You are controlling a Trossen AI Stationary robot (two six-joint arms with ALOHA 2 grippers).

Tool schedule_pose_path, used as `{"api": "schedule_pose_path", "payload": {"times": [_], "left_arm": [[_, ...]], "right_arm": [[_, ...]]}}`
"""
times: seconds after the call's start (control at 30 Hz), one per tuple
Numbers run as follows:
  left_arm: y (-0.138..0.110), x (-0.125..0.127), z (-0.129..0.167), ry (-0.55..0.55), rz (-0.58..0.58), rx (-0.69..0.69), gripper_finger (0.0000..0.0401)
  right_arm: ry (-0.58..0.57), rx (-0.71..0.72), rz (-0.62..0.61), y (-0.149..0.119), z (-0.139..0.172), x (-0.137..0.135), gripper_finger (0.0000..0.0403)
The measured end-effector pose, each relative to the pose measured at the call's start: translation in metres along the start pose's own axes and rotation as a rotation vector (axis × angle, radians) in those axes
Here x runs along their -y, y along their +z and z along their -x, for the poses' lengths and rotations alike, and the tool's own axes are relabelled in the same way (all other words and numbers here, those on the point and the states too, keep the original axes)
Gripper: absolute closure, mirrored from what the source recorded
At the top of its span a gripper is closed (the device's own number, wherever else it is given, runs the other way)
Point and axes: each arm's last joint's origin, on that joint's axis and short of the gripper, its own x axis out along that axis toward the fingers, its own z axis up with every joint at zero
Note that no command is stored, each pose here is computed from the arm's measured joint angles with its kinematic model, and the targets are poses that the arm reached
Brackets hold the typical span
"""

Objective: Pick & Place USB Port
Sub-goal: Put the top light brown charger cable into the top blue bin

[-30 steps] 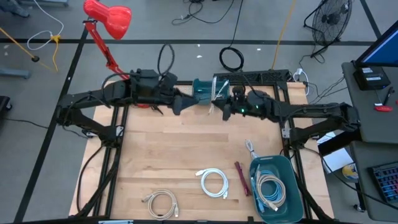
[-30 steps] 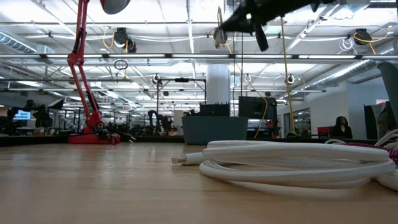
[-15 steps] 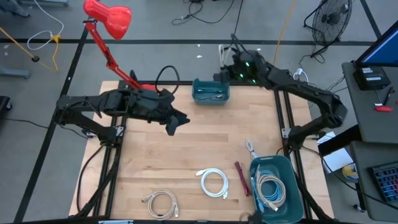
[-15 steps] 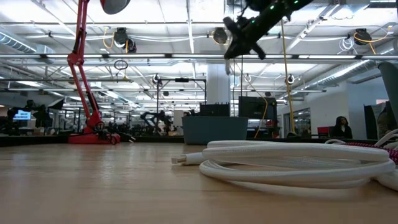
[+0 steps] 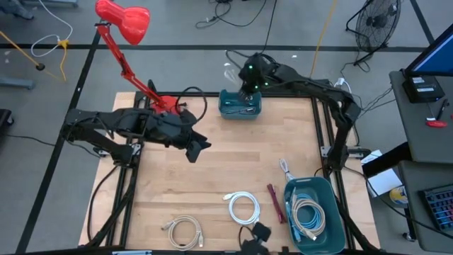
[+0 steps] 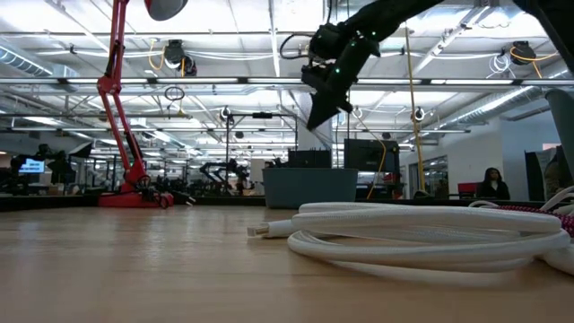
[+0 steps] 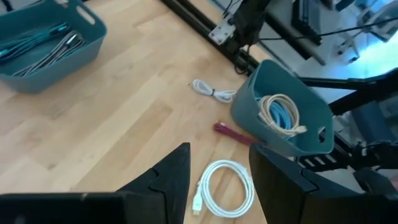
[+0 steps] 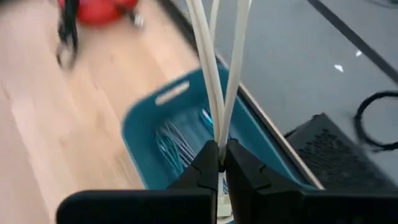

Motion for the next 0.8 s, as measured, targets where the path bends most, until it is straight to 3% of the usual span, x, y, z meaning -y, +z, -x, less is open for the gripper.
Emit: {"api": "schedule_pose_path", "payload": {"times": [0.13,0.47,0.7,0.8], "left_arm": [[-0.006,-0.001,0.001,0.043,0.027,-0.019,0.0235],[-0.011,0.002,0.003,0.064,0.055,-0.017,0.0235],[-0.011,0.002,0.002,0.065,0.056,-0.016,0.0235],[-0.011,0.002,0.002,0.065,0.055,-0.016,0.0235]], "right_arm": [[0.01,-0.059,0.155,-0.005,-0.012,-0.005,0.0401],[0.008,-0.257,0.297,-0.025,-0.038,-0.01,0.0401],[0.026,-0.263,0.373,-0.027,-0.046,-0.018,0.0401],[-0.02,-0.254,0.418,-0.025,-0.046,-0.018,0.0402]]}}
